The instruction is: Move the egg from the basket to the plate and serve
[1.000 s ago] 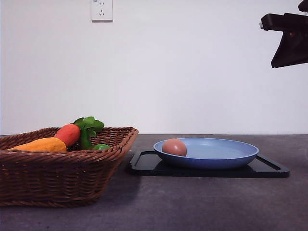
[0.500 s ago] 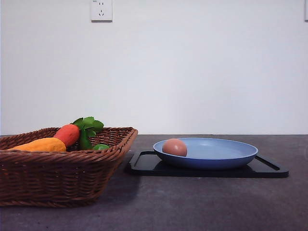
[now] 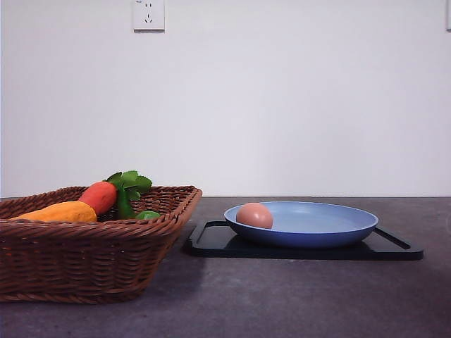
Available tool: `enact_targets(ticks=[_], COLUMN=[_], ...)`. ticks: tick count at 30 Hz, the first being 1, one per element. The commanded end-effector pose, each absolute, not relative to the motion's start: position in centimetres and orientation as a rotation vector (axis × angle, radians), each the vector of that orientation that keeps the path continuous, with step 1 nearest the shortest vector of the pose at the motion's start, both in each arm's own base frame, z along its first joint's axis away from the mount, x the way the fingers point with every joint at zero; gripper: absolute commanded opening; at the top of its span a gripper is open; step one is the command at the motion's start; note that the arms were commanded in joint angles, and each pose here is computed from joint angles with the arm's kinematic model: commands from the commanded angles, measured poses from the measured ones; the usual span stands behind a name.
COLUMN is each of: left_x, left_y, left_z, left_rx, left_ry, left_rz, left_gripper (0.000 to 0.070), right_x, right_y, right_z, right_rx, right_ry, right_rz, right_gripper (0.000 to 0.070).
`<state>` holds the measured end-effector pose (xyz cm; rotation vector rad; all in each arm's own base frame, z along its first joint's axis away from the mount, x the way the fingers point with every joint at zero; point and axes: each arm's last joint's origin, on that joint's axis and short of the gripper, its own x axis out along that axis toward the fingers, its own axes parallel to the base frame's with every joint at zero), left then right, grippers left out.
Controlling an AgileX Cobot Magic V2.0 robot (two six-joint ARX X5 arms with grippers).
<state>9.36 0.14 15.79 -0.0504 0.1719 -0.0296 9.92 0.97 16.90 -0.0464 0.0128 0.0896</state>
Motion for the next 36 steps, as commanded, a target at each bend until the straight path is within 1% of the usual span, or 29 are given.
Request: enact_targets(ticks=[1,4,8,10,18,36], left_x=[9.4,9.4,9.4,9.4,9.4,9.4], left_y=[0.2,0.2,0.2,0.2,0.2,0.2], left_z=[15.0,15.0,15.0,15.0,15.0,15.0], left_rx=[-0.056,-0.056,-0.056,-0.056,-0.056,-0.056], left_ry=[0.202,0.202,0.202,0.202,0.202,0.200], left_rz=[-0.026,-0.026,-0.026,-0.026,-0.026,-0.026], left_gripper=[0.0000,0.0000,0.0000,0.0000,0.0000,0.0000], right_x=[10.0,9.9,9.9,9.8,9.9,9.9], right_y=[1.0,0.9,0.9,0.9,0.9,0.9], right_z=[16.5,15.9,15.1,15.0,15.4,15.4], right_rx=[-0.052,-0.053,-0.026,-0.023,-0.021,-0.021], right_ry=[0.015,0.079,0.157,0.176,0.131,0.128], right_rz=[0.097,0.095,0.094,0.093,0.090,0.090], right_gripper=[0.0000,0.0000,0.0000,0.0000,0.0000,0.0000])
